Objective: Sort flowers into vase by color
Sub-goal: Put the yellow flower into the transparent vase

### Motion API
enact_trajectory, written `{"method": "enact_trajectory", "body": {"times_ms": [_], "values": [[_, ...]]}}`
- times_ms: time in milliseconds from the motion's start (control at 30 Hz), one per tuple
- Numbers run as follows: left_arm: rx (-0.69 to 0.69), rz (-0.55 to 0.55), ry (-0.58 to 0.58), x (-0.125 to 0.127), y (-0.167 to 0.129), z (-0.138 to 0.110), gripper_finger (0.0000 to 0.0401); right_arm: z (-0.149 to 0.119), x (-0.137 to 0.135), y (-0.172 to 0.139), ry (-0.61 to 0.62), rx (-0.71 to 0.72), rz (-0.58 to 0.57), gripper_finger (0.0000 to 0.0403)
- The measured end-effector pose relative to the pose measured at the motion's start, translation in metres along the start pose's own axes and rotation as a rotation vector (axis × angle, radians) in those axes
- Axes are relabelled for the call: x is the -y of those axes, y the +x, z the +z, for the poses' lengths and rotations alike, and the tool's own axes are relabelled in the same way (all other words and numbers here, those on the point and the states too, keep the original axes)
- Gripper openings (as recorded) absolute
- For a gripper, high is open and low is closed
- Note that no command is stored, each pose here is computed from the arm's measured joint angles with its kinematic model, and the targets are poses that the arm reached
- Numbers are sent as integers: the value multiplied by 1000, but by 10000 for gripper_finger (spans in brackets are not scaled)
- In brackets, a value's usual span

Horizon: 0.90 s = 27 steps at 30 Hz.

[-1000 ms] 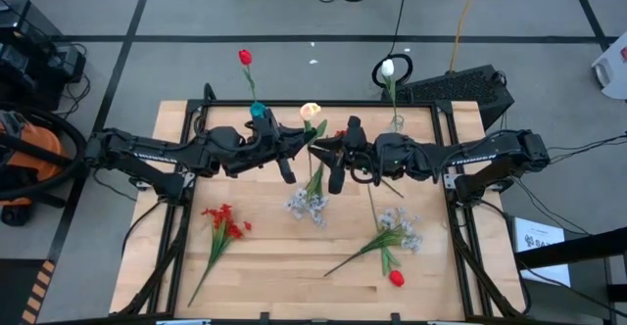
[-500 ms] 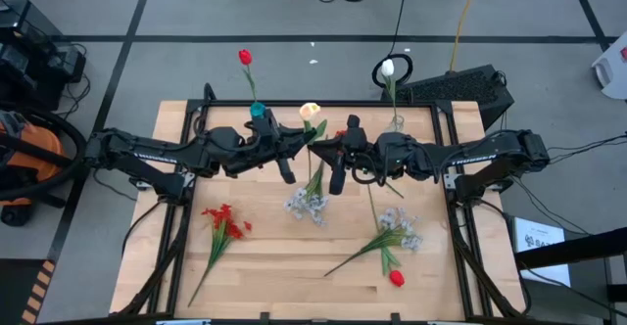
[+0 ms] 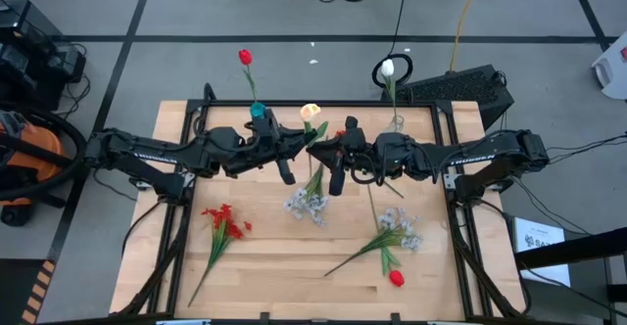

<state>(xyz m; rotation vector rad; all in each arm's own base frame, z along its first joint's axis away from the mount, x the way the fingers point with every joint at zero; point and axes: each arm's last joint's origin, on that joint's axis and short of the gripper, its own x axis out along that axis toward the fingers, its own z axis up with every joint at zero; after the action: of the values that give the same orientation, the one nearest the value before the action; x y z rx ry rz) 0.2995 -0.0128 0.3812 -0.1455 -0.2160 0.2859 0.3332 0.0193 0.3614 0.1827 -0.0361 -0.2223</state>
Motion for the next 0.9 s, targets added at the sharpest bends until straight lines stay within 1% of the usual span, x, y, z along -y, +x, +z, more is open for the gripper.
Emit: {"method": "enact_trajectory", "body": {"times_ms": [200, 300, 433, 633, 700, 900], "values": [[0, 0, 0, 0, 0, 0, 13, 0, 0, 0, -13, 4, 0, 59], [-1, -3, -2, 0, 0, 0, 14, 1, 1, 0, -15, 5, -6, 46], [-5, -9, -45, 0, 0, 0, 14, 1, 3, 1, -18, 4, -11, 10], [-14, -8, -93, 0, 0, -1, 17, 1, 3, 1, -36, 1, -12, 6], [-26, -7, -94, 0, 0, -2, 29, 0, 4, 1, -37, -2, -13, 3], [-60, -5, -79, 0, 0, -6, 86, 0, 4, 2, -44, 3, -17, 4]]}}
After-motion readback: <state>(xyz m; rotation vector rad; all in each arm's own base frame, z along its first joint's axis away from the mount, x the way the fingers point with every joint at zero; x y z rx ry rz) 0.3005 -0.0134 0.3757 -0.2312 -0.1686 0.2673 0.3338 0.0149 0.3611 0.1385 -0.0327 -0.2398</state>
